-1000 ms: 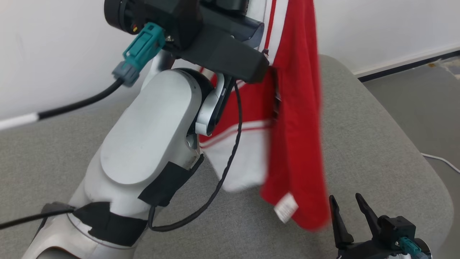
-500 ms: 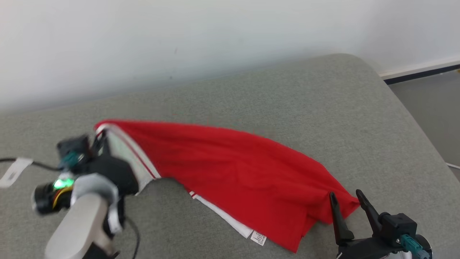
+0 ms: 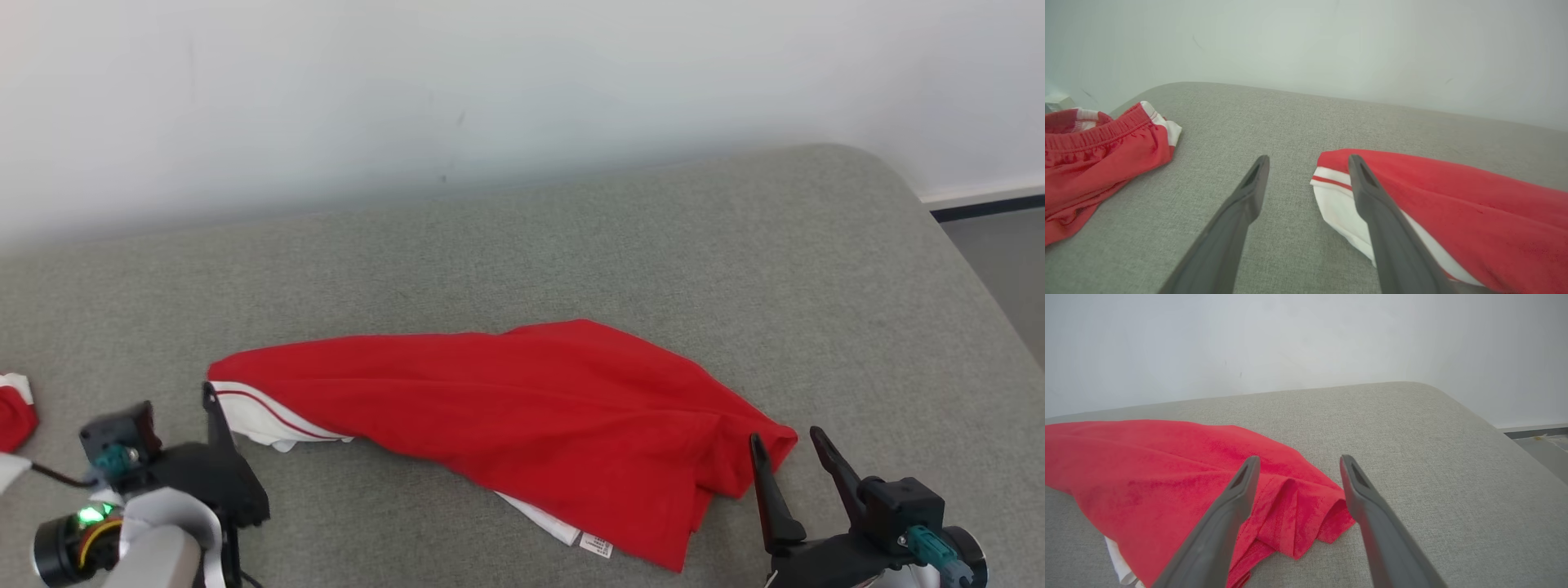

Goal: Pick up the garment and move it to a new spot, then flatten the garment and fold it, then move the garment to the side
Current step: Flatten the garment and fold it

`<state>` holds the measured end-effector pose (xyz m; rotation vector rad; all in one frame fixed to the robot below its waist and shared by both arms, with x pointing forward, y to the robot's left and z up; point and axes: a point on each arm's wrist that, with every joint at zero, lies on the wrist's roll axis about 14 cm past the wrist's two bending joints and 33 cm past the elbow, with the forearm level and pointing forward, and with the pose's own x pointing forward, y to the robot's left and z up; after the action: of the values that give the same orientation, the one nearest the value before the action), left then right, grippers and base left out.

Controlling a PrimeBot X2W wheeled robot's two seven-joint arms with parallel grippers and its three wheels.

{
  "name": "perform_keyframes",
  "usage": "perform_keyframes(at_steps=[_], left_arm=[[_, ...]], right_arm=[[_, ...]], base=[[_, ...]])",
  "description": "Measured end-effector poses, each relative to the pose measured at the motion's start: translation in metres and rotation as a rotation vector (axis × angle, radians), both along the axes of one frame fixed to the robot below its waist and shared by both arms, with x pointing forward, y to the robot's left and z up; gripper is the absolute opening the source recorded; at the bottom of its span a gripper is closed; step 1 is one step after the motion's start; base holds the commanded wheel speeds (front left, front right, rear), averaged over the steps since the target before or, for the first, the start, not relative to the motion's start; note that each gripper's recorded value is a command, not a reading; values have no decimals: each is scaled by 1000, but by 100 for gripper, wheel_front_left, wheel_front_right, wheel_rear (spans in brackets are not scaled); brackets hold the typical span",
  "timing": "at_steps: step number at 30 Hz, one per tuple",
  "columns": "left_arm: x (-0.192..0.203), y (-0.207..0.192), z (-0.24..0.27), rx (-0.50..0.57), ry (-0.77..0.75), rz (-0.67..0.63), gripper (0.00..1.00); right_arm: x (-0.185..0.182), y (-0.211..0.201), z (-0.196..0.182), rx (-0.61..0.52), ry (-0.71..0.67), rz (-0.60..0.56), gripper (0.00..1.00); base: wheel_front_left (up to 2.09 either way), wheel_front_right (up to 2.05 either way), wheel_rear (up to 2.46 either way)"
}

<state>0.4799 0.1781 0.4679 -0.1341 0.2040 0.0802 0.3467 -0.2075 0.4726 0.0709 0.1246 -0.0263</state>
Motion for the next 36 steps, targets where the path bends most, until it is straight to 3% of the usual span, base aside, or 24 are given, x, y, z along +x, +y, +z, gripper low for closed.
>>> perform_keyframes(at_steps=[6,13,22,28,29,30,31,34,35,36], left_arm=[[-29,-27,0,-57,-68,-95,100],[-74,-48,47,-151,-280,-168,100],[-108,-27,80,-113,-415,-121,100],[-120,-10,84,-84,-432,-81,100],[-122,-7,81,-82,-425,-74,100],[-123,-4,80,-79,-420,-65,100],[-124,-1,79,-77,-418,-60,100],[-125,4,76,-75,-411,-44,100],[-125,5,75,-74,-408,-42,100],[-125,5,74,-74,-406,-43,100]], right_arm=[[7,5,5,-47,20,29,100],[28,12,2,-98,109,64,100],[44,28,-42,-120,361,120,100],[51,45,-58,-112,428,169,100],[52,46,-61,-112,442,172,93],[52,48,-65,-114,457,176,93],[52,48,-67,-114,469,177,82],[51,48,-74,-120,500,179,58],[51,48,-76,-121,510,178,40],[50,47,-77,-121,514,177,15]], base=[[0,0,0],[0,0,0],[0,0,0],[0,0,0],[0,0,0],[0,0,0],[0,0,0],[0,0,0],[0,0,0],[0,0,0]])
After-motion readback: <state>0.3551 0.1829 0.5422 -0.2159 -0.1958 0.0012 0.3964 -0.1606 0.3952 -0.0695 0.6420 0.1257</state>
